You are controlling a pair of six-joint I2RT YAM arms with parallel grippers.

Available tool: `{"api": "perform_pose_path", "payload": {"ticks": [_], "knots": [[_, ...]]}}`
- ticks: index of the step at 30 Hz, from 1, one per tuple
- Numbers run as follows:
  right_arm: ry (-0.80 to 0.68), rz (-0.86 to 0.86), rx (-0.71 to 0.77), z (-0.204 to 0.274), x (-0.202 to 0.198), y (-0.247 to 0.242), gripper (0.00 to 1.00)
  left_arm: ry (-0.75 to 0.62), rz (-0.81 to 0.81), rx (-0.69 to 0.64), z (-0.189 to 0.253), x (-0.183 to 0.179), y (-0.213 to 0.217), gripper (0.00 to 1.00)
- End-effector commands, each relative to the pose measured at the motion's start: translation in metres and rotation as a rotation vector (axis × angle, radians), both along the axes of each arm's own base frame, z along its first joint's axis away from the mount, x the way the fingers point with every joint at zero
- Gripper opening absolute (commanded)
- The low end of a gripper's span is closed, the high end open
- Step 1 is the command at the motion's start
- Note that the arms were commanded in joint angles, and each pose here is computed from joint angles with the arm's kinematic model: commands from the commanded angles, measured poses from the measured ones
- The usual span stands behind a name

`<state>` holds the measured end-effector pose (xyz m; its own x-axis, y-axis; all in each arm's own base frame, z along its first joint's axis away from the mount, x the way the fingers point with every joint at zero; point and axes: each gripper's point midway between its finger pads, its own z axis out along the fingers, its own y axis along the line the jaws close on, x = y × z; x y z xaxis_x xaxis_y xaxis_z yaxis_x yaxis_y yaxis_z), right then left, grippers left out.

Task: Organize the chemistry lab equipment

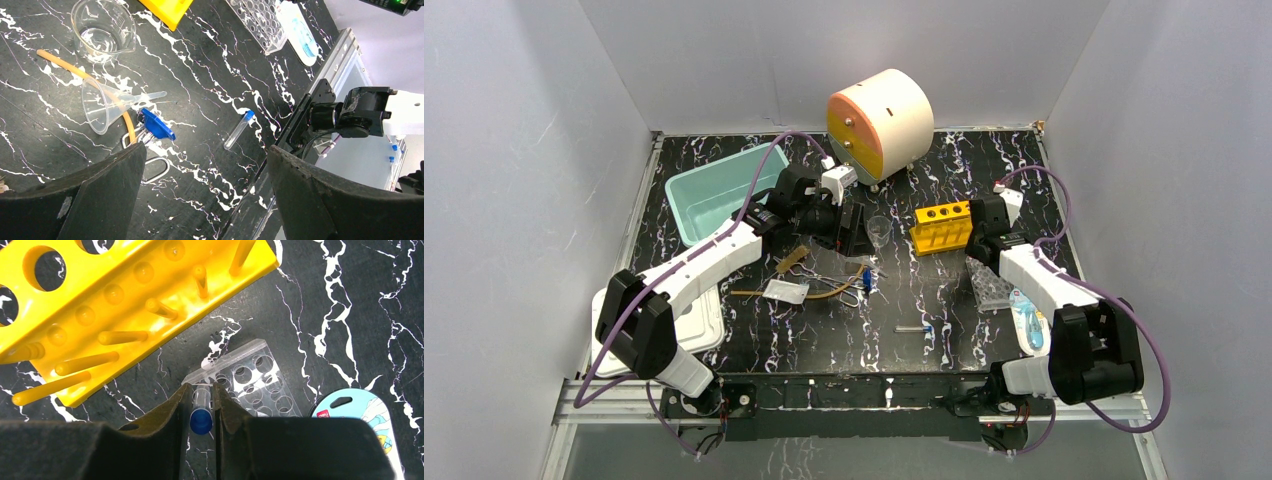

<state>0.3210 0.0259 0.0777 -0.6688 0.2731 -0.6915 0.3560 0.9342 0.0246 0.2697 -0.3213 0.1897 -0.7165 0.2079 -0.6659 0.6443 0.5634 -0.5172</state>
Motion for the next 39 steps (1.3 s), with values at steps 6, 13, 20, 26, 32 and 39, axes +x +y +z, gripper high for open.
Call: {"api": "perform_pose_path", "payload": {"ticks": [6,13,20,26,32,39], "knots": [[-0.041,-0.013,-0.015,0.021,0.015,0.000,0.42,-0.048,-0.024,-0.037,0.017,0.006,-0.006,0.91],[-0.069,0.018,0.014,0.055,0.016,0.006,0.57,-0.065,-0.009,-0.024,0.021,0.009,-0.004,0.91],[-0.017,0.074,0.079,0.078,-0.005,0.017,0.67,-0.109,0.009,0.008,0.022,0.011,0.005,0.98],[0.028,0.041,0.197,0.093,-0.033,0.028,0.66,-0.169,-0.142,0.010,0.027,-0.017,-0.007,0.98],[0.073,-0.026,0.328,0.092,-0.055,0.041,0.66,-0.245,-0.260,0.114,0.001,-0.057,-0.039,0.88],[0.087,-0.080,0.427,0.082,-0.068,0.047,0.66,-0.360,-0.363,0.248,-0.051,-0.081,-0.061,0.60]]}}
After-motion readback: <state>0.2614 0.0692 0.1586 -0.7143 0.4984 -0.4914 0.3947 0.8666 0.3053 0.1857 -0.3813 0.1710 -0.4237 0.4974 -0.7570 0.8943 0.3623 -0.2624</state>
